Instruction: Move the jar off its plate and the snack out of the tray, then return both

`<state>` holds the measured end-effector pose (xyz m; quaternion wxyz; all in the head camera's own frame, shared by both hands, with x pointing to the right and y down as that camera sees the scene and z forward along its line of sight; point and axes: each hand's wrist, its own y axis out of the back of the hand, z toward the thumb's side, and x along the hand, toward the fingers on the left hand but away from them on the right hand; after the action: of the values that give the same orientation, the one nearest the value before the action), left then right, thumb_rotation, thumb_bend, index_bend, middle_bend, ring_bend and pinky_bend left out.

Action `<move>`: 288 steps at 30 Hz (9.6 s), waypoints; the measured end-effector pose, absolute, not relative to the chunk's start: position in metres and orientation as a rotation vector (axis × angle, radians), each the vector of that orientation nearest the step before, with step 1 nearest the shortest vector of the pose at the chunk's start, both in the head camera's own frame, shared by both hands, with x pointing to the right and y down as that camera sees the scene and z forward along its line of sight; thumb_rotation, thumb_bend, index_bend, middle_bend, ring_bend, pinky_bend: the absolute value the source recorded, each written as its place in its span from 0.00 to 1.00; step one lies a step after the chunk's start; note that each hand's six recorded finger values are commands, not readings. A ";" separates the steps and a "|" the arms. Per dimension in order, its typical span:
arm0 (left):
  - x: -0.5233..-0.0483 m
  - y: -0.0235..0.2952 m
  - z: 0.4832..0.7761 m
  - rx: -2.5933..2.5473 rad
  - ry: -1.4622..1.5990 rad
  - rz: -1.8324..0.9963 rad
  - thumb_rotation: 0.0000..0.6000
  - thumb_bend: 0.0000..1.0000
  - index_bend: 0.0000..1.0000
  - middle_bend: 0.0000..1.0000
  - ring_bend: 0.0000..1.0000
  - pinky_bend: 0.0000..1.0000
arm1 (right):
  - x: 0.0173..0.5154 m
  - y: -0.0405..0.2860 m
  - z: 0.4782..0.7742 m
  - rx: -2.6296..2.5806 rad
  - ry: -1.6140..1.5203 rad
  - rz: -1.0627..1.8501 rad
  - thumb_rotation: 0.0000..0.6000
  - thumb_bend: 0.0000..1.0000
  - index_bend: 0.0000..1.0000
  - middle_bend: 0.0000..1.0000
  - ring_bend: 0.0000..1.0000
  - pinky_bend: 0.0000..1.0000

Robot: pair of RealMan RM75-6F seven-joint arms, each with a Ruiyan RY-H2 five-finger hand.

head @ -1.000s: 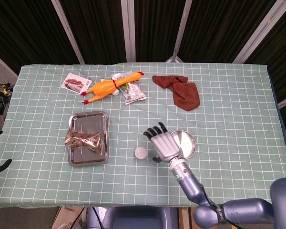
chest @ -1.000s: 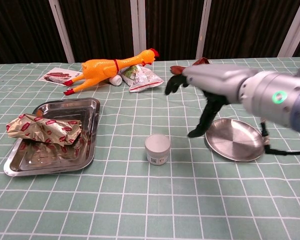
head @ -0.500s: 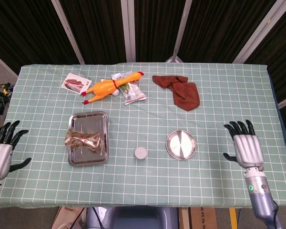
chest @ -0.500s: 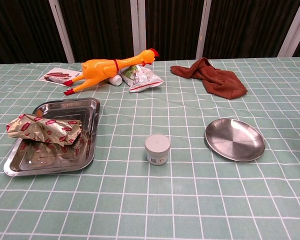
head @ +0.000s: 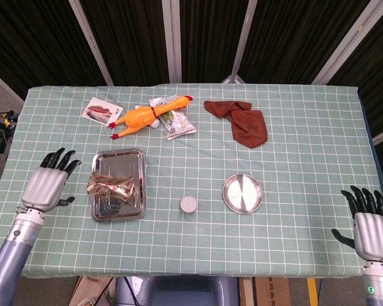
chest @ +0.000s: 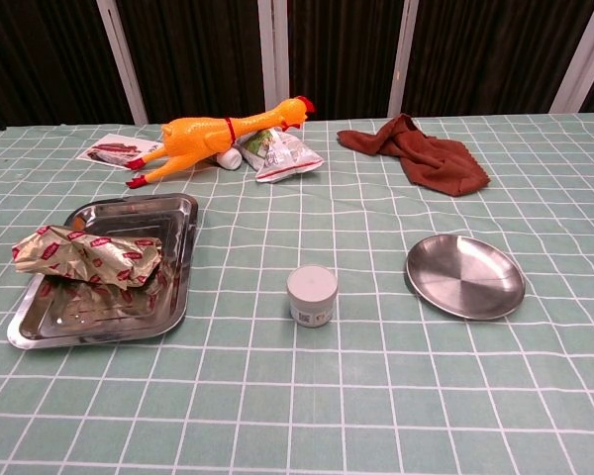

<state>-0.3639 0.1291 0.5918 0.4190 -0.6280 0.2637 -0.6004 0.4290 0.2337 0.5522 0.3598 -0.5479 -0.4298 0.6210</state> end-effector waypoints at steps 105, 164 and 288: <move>-0.155 0.079 0.753 -1.758 0.668 -1.090 1.00 0.28 0.37 0.25 0.12 0.26 | 0.459 0.225 0.560 -1.302 -1.264 1.643 1.00 0.13 0.24 0.14 0.12 0.00; -0.443 0.168 0.549 -1.521 1.119 -1.168 1.00 0.17 0.29 0.11 0.01 0.17 | 0.174 0.182 0.606 -2.038 -0.748 1.171 1.00 0.09 0.24 0.14 0.14 0.00; -0.450 0.168 0.551 -1.494 1.175 -1.172 1.00 0.17 0.29 0.10 0.02 0.18 | 0.278 0.133 0.655 -1.848 -0.885 1.535 1.00 0.15 0.22 0.19 0.15 0.00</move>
<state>-0.4499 0.1676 0.5505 0.4390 -0.6011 0.4728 -0.4716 0.2783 0.1326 0.6548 0.2865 -0.6916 -0.3313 0.5743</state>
